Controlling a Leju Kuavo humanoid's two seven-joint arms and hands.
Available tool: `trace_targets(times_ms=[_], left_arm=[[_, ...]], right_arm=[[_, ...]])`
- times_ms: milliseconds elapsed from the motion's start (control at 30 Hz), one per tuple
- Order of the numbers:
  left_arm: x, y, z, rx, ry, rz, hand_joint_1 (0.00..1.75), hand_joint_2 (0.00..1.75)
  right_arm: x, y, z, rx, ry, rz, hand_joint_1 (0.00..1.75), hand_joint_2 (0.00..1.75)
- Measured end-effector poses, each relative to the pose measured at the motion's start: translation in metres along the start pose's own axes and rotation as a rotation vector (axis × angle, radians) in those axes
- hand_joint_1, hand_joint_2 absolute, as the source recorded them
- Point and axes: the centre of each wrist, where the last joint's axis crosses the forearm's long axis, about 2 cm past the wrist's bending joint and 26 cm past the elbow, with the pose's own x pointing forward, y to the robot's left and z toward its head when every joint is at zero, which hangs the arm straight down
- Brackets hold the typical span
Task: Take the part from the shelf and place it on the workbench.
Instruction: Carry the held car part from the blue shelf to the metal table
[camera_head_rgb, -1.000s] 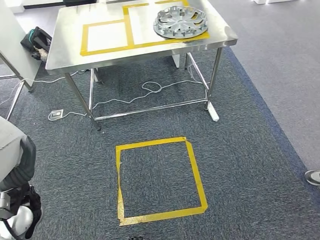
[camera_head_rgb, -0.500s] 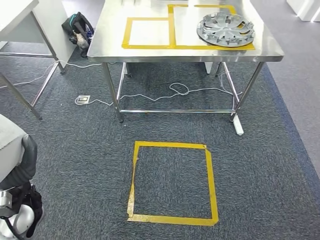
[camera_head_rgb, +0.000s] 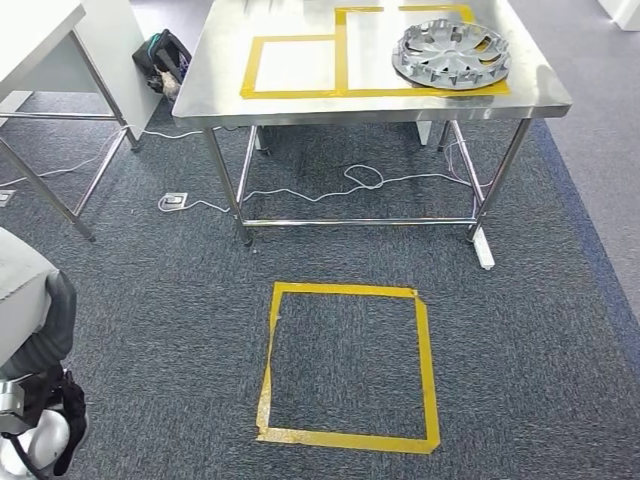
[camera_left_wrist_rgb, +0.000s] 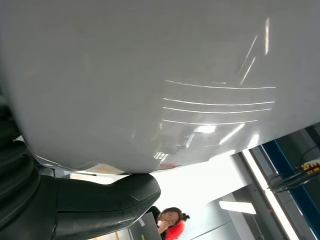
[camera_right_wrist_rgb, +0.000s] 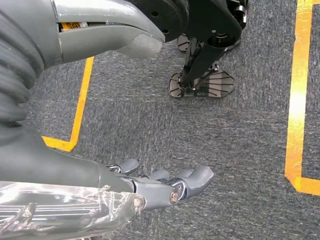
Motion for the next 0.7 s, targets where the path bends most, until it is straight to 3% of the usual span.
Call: trace_targets(times_ms=[700], left_arm=[[-0.0025,0.0053,-0.0031,-0.051,-0.013,-0.007,1.75,1.75]], right_arm=[[-0.0030,-0.0001,0.0015,-0.013,-0.003,-0.011,0.00,1.75]])
